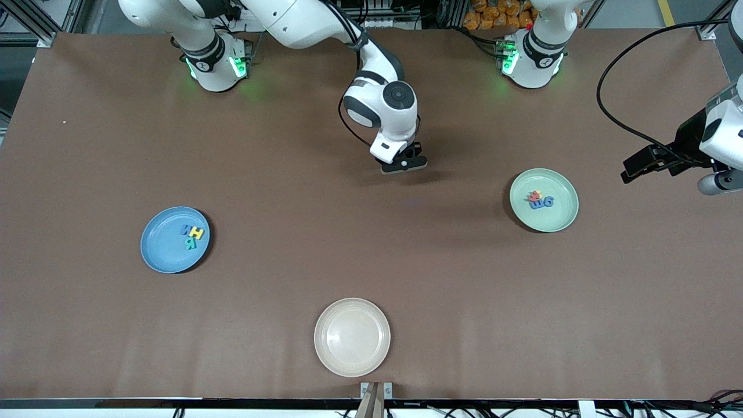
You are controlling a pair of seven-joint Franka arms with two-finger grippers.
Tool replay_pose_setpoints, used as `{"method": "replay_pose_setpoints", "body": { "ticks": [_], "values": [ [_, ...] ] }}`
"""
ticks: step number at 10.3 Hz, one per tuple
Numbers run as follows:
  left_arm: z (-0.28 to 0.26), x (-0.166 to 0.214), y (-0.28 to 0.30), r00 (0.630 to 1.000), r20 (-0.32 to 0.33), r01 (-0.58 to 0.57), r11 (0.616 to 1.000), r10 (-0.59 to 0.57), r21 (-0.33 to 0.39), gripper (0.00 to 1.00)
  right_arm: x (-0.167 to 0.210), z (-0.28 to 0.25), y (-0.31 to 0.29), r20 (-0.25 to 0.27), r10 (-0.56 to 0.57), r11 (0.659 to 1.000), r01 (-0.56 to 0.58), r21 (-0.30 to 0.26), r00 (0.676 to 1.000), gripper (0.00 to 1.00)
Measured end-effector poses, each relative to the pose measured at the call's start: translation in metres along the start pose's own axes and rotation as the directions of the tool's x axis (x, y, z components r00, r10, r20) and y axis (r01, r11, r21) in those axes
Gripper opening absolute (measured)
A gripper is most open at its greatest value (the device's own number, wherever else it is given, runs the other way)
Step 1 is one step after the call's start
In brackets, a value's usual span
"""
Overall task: Sort uppercase to blue plate, lowercase to green plate
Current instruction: 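Grasp the pink O with the right gripper and carry it to the blue plate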
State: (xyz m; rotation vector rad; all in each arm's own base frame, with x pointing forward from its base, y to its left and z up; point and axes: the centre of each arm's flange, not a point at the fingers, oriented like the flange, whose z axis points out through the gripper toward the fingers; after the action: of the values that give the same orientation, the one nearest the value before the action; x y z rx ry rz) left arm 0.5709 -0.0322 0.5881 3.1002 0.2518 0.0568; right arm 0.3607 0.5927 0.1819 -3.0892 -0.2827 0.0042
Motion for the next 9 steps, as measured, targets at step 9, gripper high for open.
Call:
{"method": "replay_pose_setpoints", "body": {
  "ticks": [9],
  "values": [
    [-0.004, 0.0, 0.004, 1.0, -0.008, -0.005, 1.0, 0.005, -0.003, 1.0, 0.15, -0.152, 0.19, 0.024, 0.206, 0.978, -0.204, -0.045, 0.978, 0.37]
  ]
}}
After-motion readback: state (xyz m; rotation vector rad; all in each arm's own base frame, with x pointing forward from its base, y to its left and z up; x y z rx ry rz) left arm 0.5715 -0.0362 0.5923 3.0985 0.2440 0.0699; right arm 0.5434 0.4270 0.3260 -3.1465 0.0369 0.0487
